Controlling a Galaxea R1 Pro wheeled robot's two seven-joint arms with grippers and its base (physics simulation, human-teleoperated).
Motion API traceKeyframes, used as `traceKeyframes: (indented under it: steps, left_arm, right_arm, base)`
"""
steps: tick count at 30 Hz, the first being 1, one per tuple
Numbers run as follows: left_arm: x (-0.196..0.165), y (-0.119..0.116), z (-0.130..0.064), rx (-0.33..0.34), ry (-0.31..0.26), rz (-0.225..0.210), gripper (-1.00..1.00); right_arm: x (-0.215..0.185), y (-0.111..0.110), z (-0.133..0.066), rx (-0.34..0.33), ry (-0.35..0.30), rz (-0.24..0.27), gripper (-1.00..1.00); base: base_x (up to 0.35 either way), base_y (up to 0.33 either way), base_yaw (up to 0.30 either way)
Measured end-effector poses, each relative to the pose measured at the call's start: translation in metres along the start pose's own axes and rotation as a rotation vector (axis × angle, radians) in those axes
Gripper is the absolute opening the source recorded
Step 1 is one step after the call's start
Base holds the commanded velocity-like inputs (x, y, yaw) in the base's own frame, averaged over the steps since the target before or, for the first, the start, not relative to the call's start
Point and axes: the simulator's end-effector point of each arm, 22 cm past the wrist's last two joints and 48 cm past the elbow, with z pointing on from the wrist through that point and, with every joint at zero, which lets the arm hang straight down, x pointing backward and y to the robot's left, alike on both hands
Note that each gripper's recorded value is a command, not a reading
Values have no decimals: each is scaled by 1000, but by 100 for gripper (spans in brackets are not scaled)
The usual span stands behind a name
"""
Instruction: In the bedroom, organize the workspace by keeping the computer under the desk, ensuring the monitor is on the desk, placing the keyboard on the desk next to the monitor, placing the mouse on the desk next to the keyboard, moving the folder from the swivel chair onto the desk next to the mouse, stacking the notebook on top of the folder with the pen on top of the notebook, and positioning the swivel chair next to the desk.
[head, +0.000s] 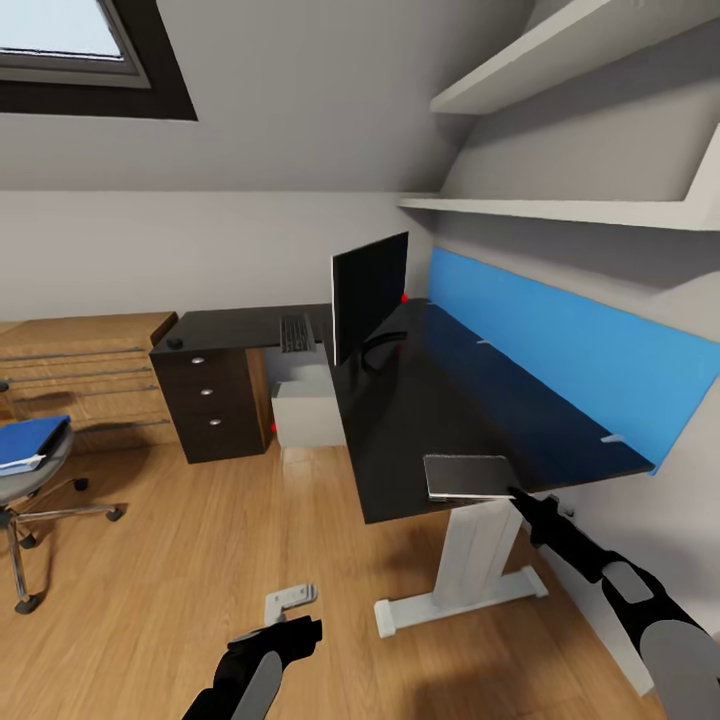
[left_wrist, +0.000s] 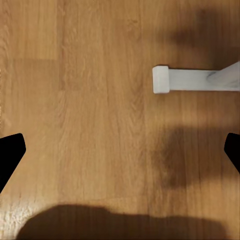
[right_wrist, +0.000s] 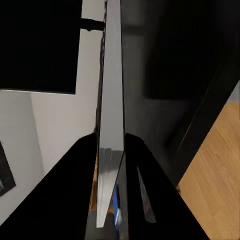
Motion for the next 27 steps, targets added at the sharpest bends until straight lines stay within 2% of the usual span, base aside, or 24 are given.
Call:
traceKeyframes:
  steps: [1,5,6,11,17,22,27]
  left_arm:
    - [-1,0,-1,0,1,0,100]
    - [-4,-1,-7,-1,2,0,100]
    - [-4,-1,-7,0,2,0,100]
    - [-5,-2,-7,0,0,0,100]
    - [-5,-3,-8,2,-2,3,100]
    - [-6,-4,-9,4,-3,5,100]
    - [-4,-10,-10,11,-4,18,100]
  right_arm:
    - [2,14,0,-57,6,3,-100]
    - [5,27,1,-82,16,-5,-100]
    - [14,35,8,-108,28,-3,-100]
    - [30,50,21,-133,62,-38,-100]
    - [58,55,35,-110,147,-105,-100]
    - [74,51,44,-86,167,-110,-100]
    - [106,51,68,-34,188,-113,-100]
  base:
    - [0,0,0]
    - [0,0,38]
    - [0,0,172]
    - [0,0,225]
    - [0,0,261]
    - [0,0,269]
    - [0,0,275]
